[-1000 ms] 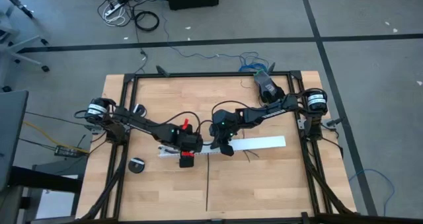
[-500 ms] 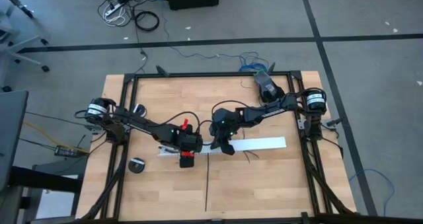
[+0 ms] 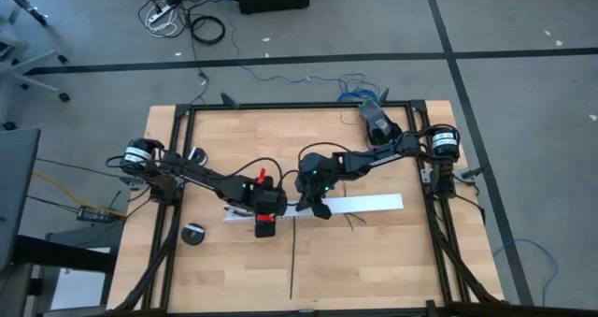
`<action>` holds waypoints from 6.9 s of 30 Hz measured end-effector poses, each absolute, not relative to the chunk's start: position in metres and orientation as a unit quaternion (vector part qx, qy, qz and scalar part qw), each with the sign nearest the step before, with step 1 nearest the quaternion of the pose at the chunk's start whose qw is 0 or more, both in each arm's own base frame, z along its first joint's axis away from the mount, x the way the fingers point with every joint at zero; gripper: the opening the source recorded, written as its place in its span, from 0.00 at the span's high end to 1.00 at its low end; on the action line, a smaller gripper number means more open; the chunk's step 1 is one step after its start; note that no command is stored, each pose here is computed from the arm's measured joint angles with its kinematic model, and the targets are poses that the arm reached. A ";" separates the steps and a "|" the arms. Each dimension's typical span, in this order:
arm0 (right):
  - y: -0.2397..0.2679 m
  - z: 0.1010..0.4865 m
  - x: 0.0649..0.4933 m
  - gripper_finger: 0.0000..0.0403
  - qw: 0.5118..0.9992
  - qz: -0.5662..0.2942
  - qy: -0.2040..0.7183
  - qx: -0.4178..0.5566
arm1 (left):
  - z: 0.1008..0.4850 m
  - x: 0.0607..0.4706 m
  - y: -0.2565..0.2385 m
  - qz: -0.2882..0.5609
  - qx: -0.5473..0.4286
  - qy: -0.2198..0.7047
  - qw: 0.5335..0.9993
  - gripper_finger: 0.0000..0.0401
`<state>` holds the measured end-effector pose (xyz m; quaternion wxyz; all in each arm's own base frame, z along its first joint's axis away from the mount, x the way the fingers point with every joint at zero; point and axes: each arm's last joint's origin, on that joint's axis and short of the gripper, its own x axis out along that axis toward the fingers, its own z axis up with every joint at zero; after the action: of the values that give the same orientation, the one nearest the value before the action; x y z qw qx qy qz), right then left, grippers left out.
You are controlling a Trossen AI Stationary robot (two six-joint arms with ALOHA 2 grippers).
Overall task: Ziptie cables
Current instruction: Close the lid on the cable duct
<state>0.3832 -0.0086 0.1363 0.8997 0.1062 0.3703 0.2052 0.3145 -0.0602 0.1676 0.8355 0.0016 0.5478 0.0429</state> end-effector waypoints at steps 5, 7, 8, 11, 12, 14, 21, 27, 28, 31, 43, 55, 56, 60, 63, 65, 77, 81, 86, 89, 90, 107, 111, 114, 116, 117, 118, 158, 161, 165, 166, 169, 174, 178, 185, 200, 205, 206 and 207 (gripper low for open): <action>-0.009 0.132 0.385 1.00 0.899 0.206 0.372 0.107 | 0.168 0.316 -0.060 0.040 0.011 0.539 0.841 0.37; -0.010 0.126 0.390 1.00 0.896 0.214 0.373 0.112 | 0.168 0.316 -0.060 0.040 0.012 0.539 0.841 0.37; -0.010 0.122 0.394 1.00 0.893 0.221 0.375 0.116 | 0.168 0.316 -0.060 0.040 0.012 0.540 0.840 0.37; -0.010 0.118 0.402 1.00 0.890 0.236 0.371 0.120 | 0.168 0.315 -0.060 0.041 0.013 0.547 0.836 0.37; -0.010 0.118 0.403 1.00 0.891 0.236 0.369 0.117 | 0.168 0.314 -0.060 0.041 0.013 0.548 0.836 0.37; -0.012 0.120 0.405 1.00 0.894 0.233 0.367 0.112 | 0.168 0.314 -0.060 0.042 0.012 0.548 0.836 0.37; -0.018 0.119 0.408 1.00 0.892 0.233 0.370 0.115 | 0.168 0.314 -0.060 0.045 0.015 0.549 0.834 0.37; -0.018 0.118 0.406 1.00 0.887 0.229 0.384 0.114 | 0.168 0.314 -0.059 0.052 0.020 0.551 0.832 0.36; -0.018 0.118 0.406 1.00 0.887 0.229 0.385 0.115 | 0.168 0.313 -0.059 0.052 0.020 0.552 0.832 0.35; -0.018 0.118 0.405 1.00 0.885 0.228 0.389 0.117 | 0.169 0.313 -0.059 0.054 0.022 0.557 0.828 0.32; -0.016 0.117 0.403 1.00 0.872 0.236 0.405 0.144 | 0.170 0.304 -0.054 0.049 0.019 0.595 0.802 0.25; -0.015 0.117 0.402 1.00 0.868 0.232 0.410 0.156 | 0.162 0.284 -0.051 0.043 -0.020 0.569 0.821 0.25; -0.015 0.117 0.402 1.00 0.868 0.233 0.410 0.157 | 0.160 0.283 -0.051 0.043 -0.022 0.569 0.821 0.25; -0.015 0.117 0.402 1.00 0.865 0.236 0.411 0.164 | 0.158 0.283 -0.052 0.035 -0.028 0.568 0.822 0.26; -0.014 0.117 0.402 1.00 0.864 0.238 0.411 0.166 | 0.158 0.283 -0.052 0.031 -0.023 0.567 0.823 0.30; -0.013 0.117 0.402 1.00 0.863 0.238 0.412 0.167 | 0.158 0.283 -0.052 0.029 -0.022 0.565 0.824 0.35; -0.010 0.117 0.402 1.00 0.862 0.253 0.407 0.163 | 0.159 0.286 -0.053 0.024 -0.019 0.551 0.834 0.53; -0.014 0.117 0.402 1.00 0.861 0.259 0.405 0.166 | 0.159 0.287 -0.053 0.024 -0.019 0.547 0.836 0.50; -0.012 0.116 0.401 1.00 0.857 0.264 0.409 0.168 | 0.159 0.288 -0.053 0.020 -0.011 0.542 0.840 0.43; -0.010 0.115 0.400 1.00 0.855 0.265 0.412 0.169 | 0.159 0.289 -0.053 0.019 -0.009 0.535 0.844 0.36; -0.010 0.115 0.400 1.00 0.855 0.265 0.412 0.169 | 0.160 0.291 -0.053 0.019 -0.009 0.526 0.851 0.34; -0.009 0.115 0.399 1.00 0.850 0.273 0.418 0.170 | 0.157 0.296 -0.055 -0.010 -0.004 0.521 0.853 0.24; -0.009 0.115 0.399 1.00 0.850 0.274 0.418 0.169 | 0.158 0.297 -0.057 -0.013 -0.007 0.517 0.856 0.24; -0.010 0.115 0.399 1.00 0.850 0.273 0.417 0.169 | 0.159 0.298 -0.058 -0.019 -0.006 0.510 0.860 0.24; -0.011 0.115 0.399 1.00 0.850 0.274 0.416 0.171 | 0.159 0.299 -0.058 -0.021 -0.006 0.506 0.862 0.24; -0.012 0.115 0.399 1.00 0.850 0.274 0.416 0.171 | 0.159 0.299 -0.058 -0.021 -0.006 0.505 0.863 0.24; -0.012 0.115 0.399 1.00 0.850 0.274 0.416 0.171 | 0.160 0.299 -0.058 -0.022 -0.006 0.503 0.864 0.24; -0.013 0.116 0.401 1.00 0.859 0.279 0.396 0.163 | 0.156 0.306 -0.060 -0.047 0.015 0.482 0.875 0.40; -0.013 0.117 0.402 1.00 0.861 0.282 0.390 0.162 | 0.156 0.306 -0.060 -0.047 0.015 0.481 0.875 0.40; -0.014 0.117 0.403 1.00 0.862 0.282 0.388 0.162 | 0.156 0.306 -0.060 -0.046 0.016 0.481 0.875 0.40; -0.014 0.117 0.403 1.00 0.863 0.282 0.387 0.161 | 0.156 0.306 -0.060 -0.046 0.016 0.481 0.875 0.40; -0.015 0.117 0.403 1.00 0.864 0.281 0.385 0.161 | 0.156 0.307 -0.060 -0.047 0.018 0.480 0.876 0.40; -0.018 0.117 0.403 1.00 0.866 0.279 0.383 0.162 | 0.156 0.307 -0.060 -0.047 0.020 0.480 0.876 0.40; -0.020 0.117 0.403 1.00 0.867 0.277 0.381 0.162 | 0.156 0.307 -0.060 -0.047 0.020 0.479 0.876 0.40; -0.021 0.117 0.404 1.00 0.870 0.271 0.381 0.159 | 0.156 0.308 -0.060 -0.047 0.023 0.474 0.879 0.40; -0.023 0.105 0.413 1.00 0.858 0.291 0.383 0.178 | 0.156 0.309 -0.059 -0.046 0.038 0.468 0.882 0.40; -0.022 0.105 0.419 1.00 0.859 0.295 0.381 0.175 | 0.156 0.309 -0.059 -0.050 0.046 0.467 0.882 0.40; -0.022 0.107 0.420 1.00 0.860 0.293 0.380 0.173 | 0.156 0.309 -0.059 -0.050 0.048 0.467 0.882 0.40; -0.022 0.108 0.422 1.00 0.862 0.292 0.378 0.171 | 0.156 0.309 -0.059 -0.051 0.048 0.466 0.882 0.40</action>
<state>0.4218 -0.0222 0.1081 0.8616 0.1709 0.3781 0.2925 0.3088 -0.0594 0.1564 0.8818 0.0484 0.4663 -0.0507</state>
